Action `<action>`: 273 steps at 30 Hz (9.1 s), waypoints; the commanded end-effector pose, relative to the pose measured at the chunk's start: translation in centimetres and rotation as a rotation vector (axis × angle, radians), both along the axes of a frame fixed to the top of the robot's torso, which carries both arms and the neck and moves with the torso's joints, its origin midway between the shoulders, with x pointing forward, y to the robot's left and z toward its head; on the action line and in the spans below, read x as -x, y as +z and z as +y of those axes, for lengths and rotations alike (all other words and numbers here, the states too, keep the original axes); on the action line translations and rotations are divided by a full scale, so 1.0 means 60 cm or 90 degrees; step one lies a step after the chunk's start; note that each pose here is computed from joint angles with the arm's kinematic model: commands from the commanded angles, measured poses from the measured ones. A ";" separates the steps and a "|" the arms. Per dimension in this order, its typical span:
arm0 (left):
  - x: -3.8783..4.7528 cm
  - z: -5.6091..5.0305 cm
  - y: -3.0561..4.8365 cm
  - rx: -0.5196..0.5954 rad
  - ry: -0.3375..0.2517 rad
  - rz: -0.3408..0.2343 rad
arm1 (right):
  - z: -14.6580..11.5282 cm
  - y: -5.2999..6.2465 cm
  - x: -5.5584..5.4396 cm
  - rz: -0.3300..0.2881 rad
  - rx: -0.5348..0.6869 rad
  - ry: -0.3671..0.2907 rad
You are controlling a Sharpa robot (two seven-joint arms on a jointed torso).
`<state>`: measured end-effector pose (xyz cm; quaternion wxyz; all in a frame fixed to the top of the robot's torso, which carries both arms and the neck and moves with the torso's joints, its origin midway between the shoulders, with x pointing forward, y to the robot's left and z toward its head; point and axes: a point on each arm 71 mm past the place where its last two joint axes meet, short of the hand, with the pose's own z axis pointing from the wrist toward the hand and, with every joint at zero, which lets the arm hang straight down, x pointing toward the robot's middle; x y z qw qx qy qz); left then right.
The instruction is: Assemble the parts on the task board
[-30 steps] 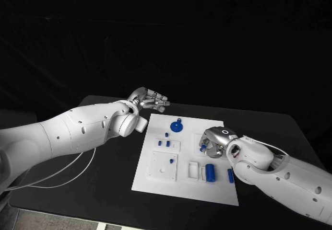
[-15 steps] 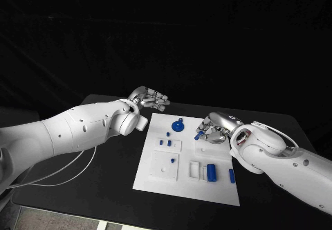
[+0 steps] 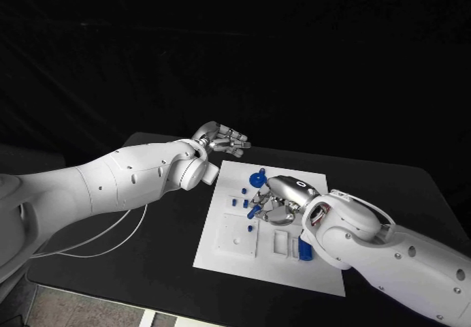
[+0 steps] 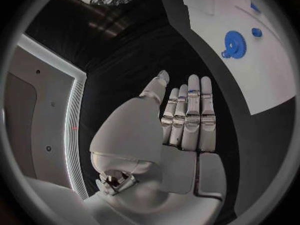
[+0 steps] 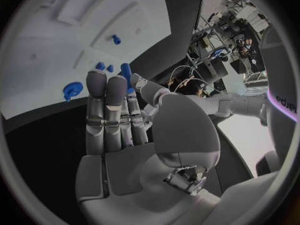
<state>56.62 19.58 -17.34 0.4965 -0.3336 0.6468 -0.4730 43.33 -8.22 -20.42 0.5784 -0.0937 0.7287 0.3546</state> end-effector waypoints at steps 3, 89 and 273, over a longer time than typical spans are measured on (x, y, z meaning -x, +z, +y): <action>0.000 -0.009 0.003 0.009 -0.009 -0.005 | 0.035 -0.016 0.021 -0.057 0.031 0.055; 0.004 -0.016 0.002 0.011 -0.020 0.003 | 0.101 -0.115 0.069 -0.093 0.185 0.136; 0.039 0.023 -0.006 0.064 -0.056 -0.003 | -0.143 -0.129 0.046 0.485 0.015 -0.334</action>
